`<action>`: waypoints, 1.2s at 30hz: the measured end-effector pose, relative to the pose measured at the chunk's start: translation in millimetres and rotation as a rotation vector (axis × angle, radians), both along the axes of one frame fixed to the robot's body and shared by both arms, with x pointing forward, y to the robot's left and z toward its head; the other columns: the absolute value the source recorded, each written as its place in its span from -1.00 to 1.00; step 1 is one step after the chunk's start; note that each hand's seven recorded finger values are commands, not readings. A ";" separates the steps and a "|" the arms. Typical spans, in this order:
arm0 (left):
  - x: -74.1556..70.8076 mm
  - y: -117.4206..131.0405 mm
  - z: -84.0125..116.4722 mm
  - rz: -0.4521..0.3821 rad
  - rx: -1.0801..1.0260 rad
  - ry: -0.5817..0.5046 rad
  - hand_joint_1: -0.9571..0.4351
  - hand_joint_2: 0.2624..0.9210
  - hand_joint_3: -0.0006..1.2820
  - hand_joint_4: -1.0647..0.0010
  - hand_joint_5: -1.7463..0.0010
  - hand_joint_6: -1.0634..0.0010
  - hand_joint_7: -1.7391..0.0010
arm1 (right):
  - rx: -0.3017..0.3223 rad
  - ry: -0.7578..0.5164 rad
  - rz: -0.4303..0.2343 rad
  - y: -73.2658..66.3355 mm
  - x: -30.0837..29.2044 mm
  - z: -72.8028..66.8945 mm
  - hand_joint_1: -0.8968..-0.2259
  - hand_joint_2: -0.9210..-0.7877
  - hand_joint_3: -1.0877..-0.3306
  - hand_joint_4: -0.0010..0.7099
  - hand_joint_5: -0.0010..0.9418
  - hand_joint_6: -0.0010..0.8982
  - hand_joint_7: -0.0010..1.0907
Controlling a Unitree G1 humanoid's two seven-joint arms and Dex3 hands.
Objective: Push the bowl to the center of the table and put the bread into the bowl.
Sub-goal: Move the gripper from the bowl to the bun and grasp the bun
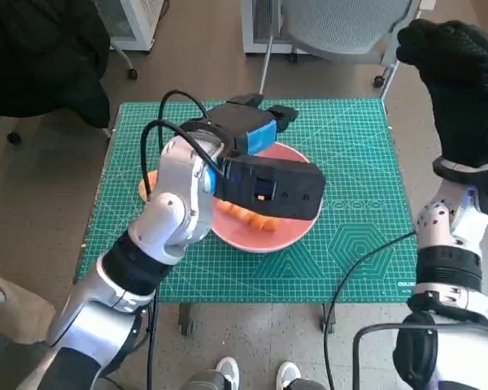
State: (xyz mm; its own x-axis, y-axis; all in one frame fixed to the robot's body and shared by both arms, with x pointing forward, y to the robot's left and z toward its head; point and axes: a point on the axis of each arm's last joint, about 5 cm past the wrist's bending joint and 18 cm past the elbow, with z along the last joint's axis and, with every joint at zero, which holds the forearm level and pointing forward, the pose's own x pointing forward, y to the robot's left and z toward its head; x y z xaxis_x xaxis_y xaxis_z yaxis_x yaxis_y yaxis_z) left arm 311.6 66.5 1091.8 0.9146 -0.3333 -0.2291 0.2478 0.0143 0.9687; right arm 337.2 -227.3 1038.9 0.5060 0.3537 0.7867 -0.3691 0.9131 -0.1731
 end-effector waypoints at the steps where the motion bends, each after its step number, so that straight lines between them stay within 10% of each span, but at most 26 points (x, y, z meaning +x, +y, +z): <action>1: -0.6 0.3 0.0 0.003 -0.005 -0.001 -0.21 0.57 -0.95 1.00 1.00 0.86 0.77 | 0.000 0.001 0.000 0.1 0.0 -0.1 -0.68 -1.00 -0.11 -0.38 -1.00 -0.33 -1.00; 36: -61.1 77.5 24.4 0.071 -0.085 -0.240 -0.18 0.45 -1.00 0.97 1.00 0.60 0.93 | 0.006 0.028 0.036 8.7 3.6 -4.9 -0.64 -1.00 -0.10 -0.37 -1.00 -0.33 -1.00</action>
